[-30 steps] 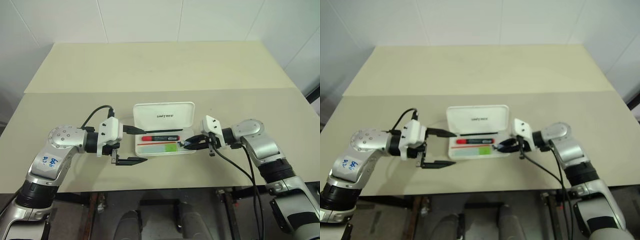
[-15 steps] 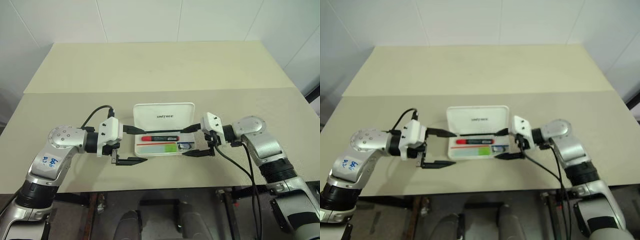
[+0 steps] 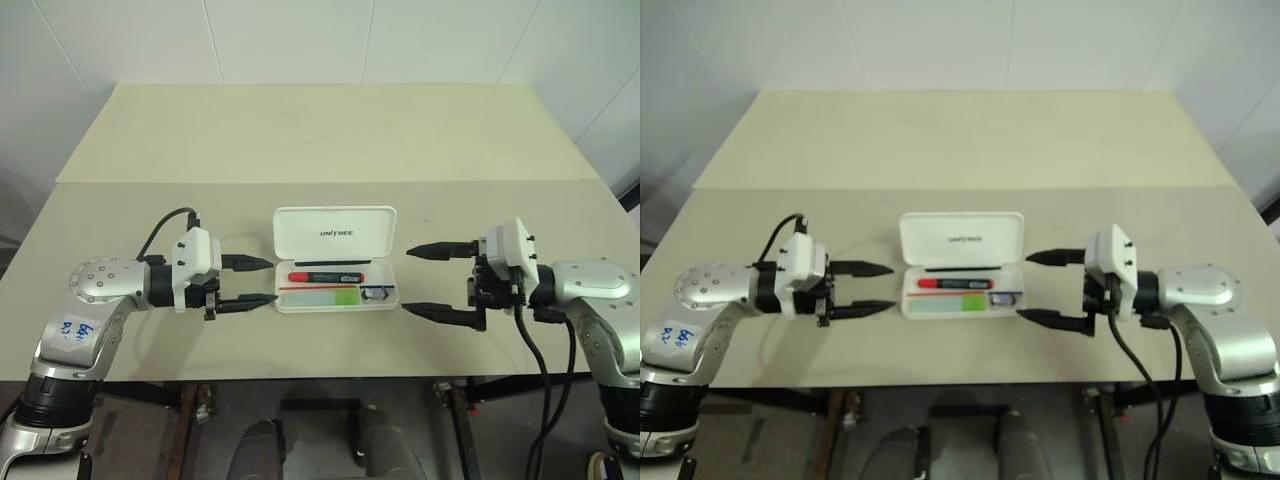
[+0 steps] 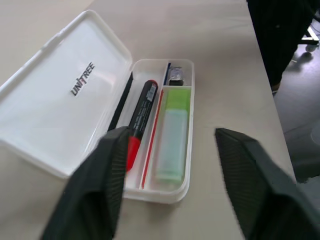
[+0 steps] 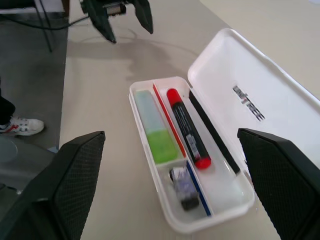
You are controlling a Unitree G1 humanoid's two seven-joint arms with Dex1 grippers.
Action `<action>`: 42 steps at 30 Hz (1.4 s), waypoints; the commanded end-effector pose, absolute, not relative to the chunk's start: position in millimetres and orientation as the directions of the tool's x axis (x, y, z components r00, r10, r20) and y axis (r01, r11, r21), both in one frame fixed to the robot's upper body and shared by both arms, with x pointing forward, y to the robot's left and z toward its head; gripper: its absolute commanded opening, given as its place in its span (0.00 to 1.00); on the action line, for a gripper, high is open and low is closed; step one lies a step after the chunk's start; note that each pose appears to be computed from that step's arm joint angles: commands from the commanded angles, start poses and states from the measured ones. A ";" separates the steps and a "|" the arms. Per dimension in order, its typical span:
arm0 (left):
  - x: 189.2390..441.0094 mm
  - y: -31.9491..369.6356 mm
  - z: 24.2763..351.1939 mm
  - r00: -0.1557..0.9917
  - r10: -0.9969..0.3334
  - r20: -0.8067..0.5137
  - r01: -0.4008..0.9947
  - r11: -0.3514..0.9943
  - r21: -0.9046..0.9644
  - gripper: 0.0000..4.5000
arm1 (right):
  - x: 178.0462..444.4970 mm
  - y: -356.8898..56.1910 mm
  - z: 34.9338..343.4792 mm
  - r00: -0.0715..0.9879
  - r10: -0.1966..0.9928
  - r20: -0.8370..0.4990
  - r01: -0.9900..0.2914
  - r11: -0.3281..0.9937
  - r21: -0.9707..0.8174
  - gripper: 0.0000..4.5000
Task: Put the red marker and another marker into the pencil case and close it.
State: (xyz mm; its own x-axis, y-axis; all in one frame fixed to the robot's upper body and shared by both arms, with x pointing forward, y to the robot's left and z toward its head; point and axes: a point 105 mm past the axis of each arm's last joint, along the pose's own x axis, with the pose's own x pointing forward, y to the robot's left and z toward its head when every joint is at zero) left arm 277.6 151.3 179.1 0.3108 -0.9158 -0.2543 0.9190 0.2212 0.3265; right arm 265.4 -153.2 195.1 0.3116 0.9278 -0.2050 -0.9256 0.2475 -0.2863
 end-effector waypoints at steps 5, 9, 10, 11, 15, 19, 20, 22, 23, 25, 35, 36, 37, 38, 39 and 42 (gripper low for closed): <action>283.4 161.9 192.5 0.348 -0.920 -0.181 0.890 0.263 0.372 0.00 | 261.8 -158.7 210.9 0.348 0.917 -0.197 -0.901 0.268 -0.342 1.00; 291.3 171.0 190.0 0.412 -0.899 -0.152 0.869 0.337 0.361 0.00 | 263.6 -158.5 208.8 0.357 0.910 -0.210 -0.896 0.270 -0.353 1.00; 295.1 175.4 188.8 0.444 -0.885 -0.142 0.855 0.371 0.363 0.00 | 264.1 -158.3 208.5 0.360 0.909 -0.211 -0.894 0.272 -0.355 1.00; 300.2 181.4 186.3 0.486 -0.863 -0.136 0.834 0.413 0.365 0.00 | 264.5 -158.0 208.4 0.362 0.908 -0.210 -0.893 0.274 -0.357 1.00; 322.4 208.0 173.8 0.649 -0.748 -0.139 0.731 0.562 0.386 0.00 | 265.7 -156.4 208.4 0.369 0.906 -0.209 -0.890 0.279 -0.362 1.00; 336.6 214.1 166.1 0.704 -0.691 -0.164 0.685 0.599 0.416 0.00 | 266.2 -153.9 208.9 0.374 0.904 -0.207 -0.886 0.282 -0.368 1.00; 341.7 213.7 164.5 0.714 -0.680 -0.168 0.677 0.609 0.414 0.00 | 266.5 -152.4 209.3 0.374 0.905 -0.204 -0.885 0.283 -0.370 1.00; 351.7 211.3 163.3 0.727 -0.666 -0.167 0.665 0.623 0.412 0.00 | 266.6 -149.2 210.3 0.373 0.906 -0.198 -0.883 0.282 -0.375 1.00; 357.3 208.9 162.8 0.732 -0.661 -0.166 0.663 0.632 0.403 0.00 | 266.3 -147.8 211.3 0.372 0.907 -0.195 -0.883 0.281 -0.377 1.00; 367.6 200.4 163.4 0.731 -0.664 -0.157 0.665 0.642 0.383 0.00 | 266.1 -146.1 213.0 0.372 0.908 -0.191 -0.881 0.280 -0.382 1.00; 384.6 144.1 171.2 0.629 -0.771 -0.103 0.762 0.584 0.281 0.00 | 263.8 -140.9 214.9 0.386 0.906 -0.172 -0.871 0.297 -0.392 1.00; 384.9 141.1 171.2 0.623 -0.776 -0.102 0.767 0.580 0.275 0.00 | 263.6 -140.7 214.9 0.389 0.906 -0.170 -0.870 0.300 -0.392 1.00; 385.1 138.5 171.2 0.617 -0.780 -0.098 0.772 0.577 0.267 0.00 | 263.4 -140.6 214.9 0.390 0.905 -0.168 -0.869 0.302 -0.391 1.00; 384.9 135.8 170.9 0.610 -0.786 -0.099 0.778 0.571 0.263 0.00 | 263.3 -140.5 214.7 0.392 0.905 -0.167 -0.869 0.304 -0.391 1.00; 383.8 132.0 171.9 0.599 -0.795 -0.096 0.786 0.560 0.264 0.00 | 263.3 -140.3 214.6 0.394 0.904 -0.165 -0.868 0.307 -0.391 1.00; 377.1 122.1 178.8 0.552 -0.831 -0.069 0.815 0.520 0.255 0.00 | 263.3 -139.8 214.7 0.398 0.903 -0.162 -0.866 0.312 -0.390 1.00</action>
State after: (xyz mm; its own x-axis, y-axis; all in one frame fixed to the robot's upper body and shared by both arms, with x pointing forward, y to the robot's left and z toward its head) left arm 382.6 134.1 156.6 0.6000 -0.7894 -0.1298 0.7938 0.5672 0.2193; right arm 268.4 -143.9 206.4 0.4068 0.8941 -0.1873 -0.8744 0.3218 -0.3631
